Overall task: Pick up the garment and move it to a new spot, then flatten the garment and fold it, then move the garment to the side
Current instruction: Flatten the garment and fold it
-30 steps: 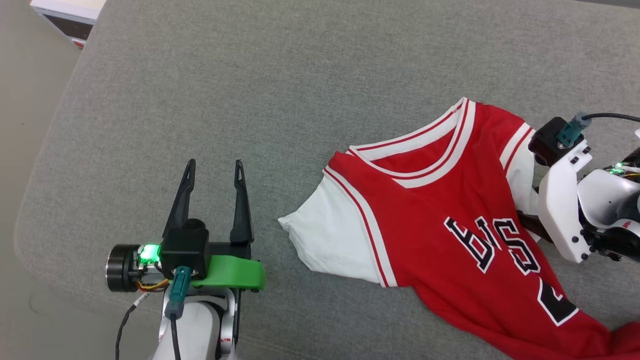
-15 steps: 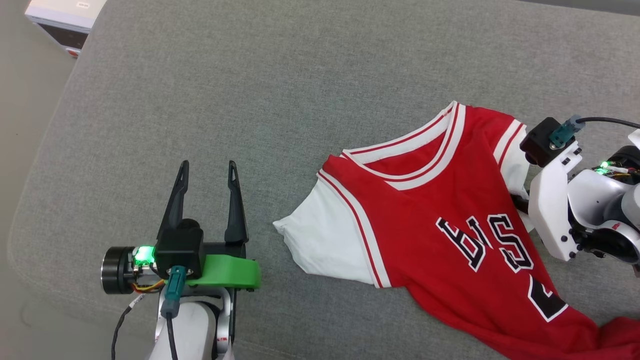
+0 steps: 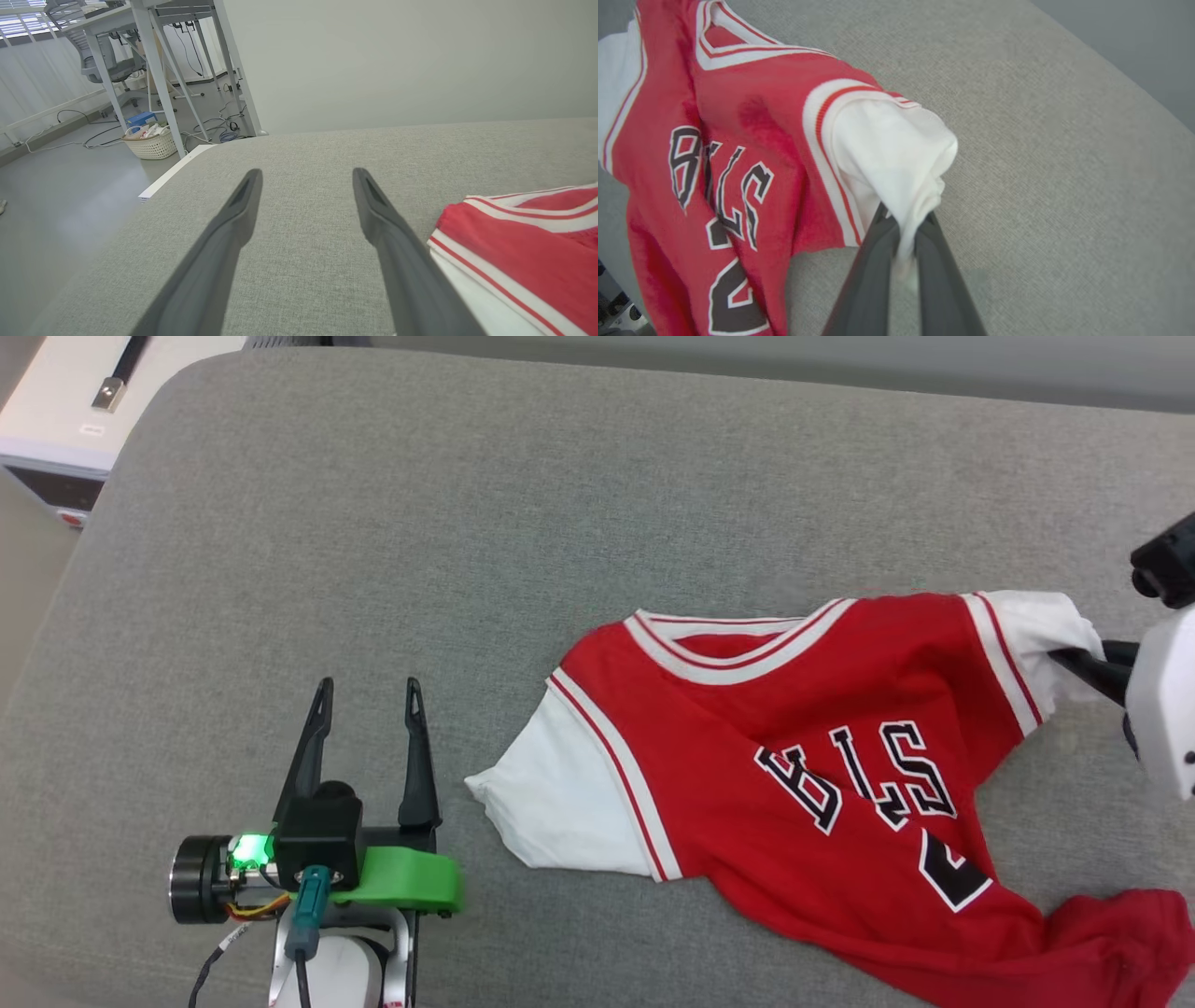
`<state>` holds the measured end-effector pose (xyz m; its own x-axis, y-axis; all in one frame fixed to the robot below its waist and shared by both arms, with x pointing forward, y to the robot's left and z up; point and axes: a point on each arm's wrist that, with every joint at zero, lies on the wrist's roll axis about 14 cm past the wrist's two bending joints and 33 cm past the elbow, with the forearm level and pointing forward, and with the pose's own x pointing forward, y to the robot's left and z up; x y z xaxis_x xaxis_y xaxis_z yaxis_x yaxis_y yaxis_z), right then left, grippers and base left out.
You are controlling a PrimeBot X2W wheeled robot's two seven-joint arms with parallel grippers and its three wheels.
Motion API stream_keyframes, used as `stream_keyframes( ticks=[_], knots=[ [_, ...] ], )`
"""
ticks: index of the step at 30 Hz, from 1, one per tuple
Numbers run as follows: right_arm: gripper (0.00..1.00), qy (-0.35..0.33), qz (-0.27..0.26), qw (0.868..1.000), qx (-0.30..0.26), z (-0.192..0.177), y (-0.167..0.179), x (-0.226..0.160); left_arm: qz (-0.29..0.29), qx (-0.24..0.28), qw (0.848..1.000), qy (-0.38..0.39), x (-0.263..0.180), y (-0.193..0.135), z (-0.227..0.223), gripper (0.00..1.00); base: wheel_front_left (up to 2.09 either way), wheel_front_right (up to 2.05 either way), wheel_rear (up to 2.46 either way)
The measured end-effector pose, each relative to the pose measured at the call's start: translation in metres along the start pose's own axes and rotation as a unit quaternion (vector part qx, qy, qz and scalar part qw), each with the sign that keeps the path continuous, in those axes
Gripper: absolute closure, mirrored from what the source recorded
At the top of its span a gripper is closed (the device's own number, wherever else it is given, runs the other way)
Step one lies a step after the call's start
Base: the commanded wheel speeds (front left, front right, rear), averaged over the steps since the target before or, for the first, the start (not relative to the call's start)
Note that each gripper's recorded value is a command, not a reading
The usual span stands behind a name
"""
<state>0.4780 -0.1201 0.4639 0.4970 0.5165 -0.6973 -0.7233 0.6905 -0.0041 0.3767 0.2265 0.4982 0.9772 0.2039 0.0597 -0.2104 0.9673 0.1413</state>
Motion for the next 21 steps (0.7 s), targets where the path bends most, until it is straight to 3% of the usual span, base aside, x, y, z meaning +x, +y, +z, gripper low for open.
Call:
stream_keyframes(
  ticks=[6,11,16,21],
  knots=[
    [1.00,0.048,-0.067,0.994,0.066,-0.058,-0.039,-0.032,-0.020,-0.004,1.000,-0.011,0.005,-0.013,0.005,0.00,0.00,0.00,0.00],
    [1.00,0.102,-0.111,0.980,0.127,-0.118,-0.059,-0.046,-0.030,-0.005,0.999,-0.011,0.007,-0.019,0.004,0.00,0.00,0.00,0.00],
    [1.00,0.154,-0.124,0.964,0.176,-0.171,-0.055,-0.048,-0.031,-0.004,0.999,-0.008,0.006,-0.019,0.003,0.00,0.00,0.00,0.00],
    [1.00,0.149,-0.132,0.960,0.198,-0.182,-0.052,-0.047,-0.030,-0.001,0.999,-0.010,0.006,-0.017,0.004,0.00,0.00,0.00,0.00]
  ],
)
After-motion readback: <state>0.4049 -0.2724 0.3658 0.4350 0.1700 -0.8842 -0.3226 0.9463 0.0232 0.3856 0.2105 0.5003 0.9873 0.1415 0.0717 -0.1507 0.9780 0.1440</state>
